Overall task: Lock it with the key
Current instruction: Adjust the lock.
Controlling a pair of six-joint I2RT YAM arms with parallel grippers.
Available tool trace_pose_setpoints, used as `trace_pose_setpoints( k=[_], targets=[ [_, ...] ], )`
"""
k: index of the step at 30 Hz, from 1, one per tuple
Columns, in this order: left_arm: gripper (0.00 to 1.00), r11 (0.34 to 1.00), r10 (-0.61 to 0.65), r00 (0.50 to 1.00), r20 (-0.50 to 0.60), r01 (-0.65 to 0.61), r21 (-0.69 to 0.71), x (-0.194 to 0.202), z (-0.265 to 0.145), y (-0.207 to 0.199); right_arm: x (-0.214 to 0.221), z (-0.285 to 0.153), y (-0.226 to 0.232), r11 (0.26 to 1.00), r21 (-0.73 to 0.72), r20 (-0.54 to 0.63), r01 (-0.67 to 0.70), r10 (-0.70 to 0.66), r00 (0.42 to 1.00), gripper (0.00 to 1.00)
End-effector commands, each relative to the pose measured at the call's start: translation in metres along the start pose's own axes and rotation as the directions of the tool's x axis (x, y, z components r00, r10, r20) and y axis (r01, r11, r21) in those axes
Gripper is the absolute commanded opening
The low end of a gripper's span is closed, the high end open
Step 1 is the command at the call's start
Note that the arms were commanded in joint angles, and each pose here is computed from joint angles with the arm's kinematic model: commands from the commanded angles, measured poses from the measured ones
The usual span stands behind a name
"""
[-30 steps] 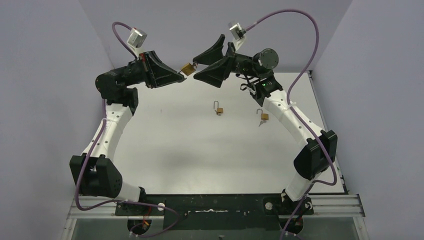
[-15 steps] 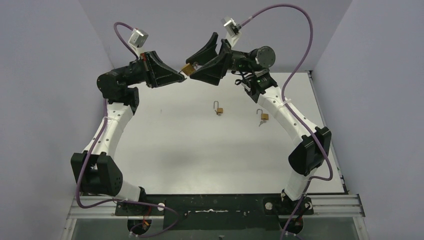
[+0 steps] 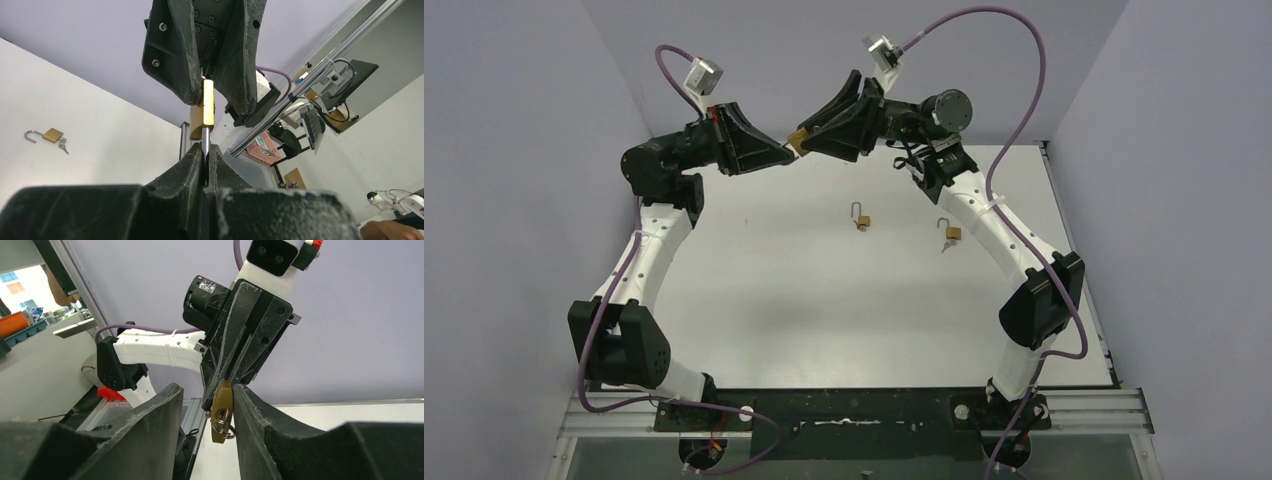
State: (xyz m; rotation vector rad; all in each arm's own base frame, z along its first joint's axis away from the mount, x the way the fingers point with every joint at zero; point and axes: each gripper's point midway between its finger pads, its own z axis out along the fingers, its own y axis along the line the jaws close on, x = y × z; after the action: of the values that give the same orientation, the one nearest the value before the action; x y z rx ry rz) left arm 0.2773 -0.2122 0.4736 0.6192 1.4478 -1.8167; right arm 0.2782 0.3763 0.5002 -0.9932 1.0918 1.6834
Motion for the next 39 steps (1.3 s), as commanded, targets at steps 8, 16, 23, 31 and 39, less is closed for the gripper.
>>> trace_pose_setpoints(
  k=[8, 16, 23, 31, 39],
  targets=[
    [0.00, 0.995, 0.098, 0.995, 0.034, -0.099, 0.029, -0.014, 0.002, -0.018, -0.001, 0.011, 0.011, 0.999, -0.031, -0.030, 0.043, -0.044, 0.999, 0.49],
    [0.00, 0.994, 0.105, 0.994, 0.043, -0.107, 0.032, -0.017, 0.003, -0.018, 0.000, 0.012, 0.009, 0.999, -0.024, -0.039, 0.032, -0.032, 0.999, 0.17],
    [0.38, 0.985, 0.166, 0.985, 0.045, -0.168, 0.047, -0.013, 0.001, -0.029, -0.014, 0.003, 0.008, 1.000, 0.030, -0.012, -0.002, 0.003, 1.000, 0.00],
    [0.73, 0.952, 0.253, 0.948, 0.192, -0.279, 0.125, -0.023, 0.004, -0.062, -0.065, -0.007, 0.062, 0.993, -0.083, 0.074, -0.084, 0.090, 0.993, 0.00],
    [0.63, 0.921, 0.285, 0.936, 0.206, -0.327, 0.213, -0.022, 0.028, -0.082, -0.113, -0.003, 0.091, 0.976, -0.203, 0.159, -0.082, 0.115, 0.980, 0.00]
  ],
)
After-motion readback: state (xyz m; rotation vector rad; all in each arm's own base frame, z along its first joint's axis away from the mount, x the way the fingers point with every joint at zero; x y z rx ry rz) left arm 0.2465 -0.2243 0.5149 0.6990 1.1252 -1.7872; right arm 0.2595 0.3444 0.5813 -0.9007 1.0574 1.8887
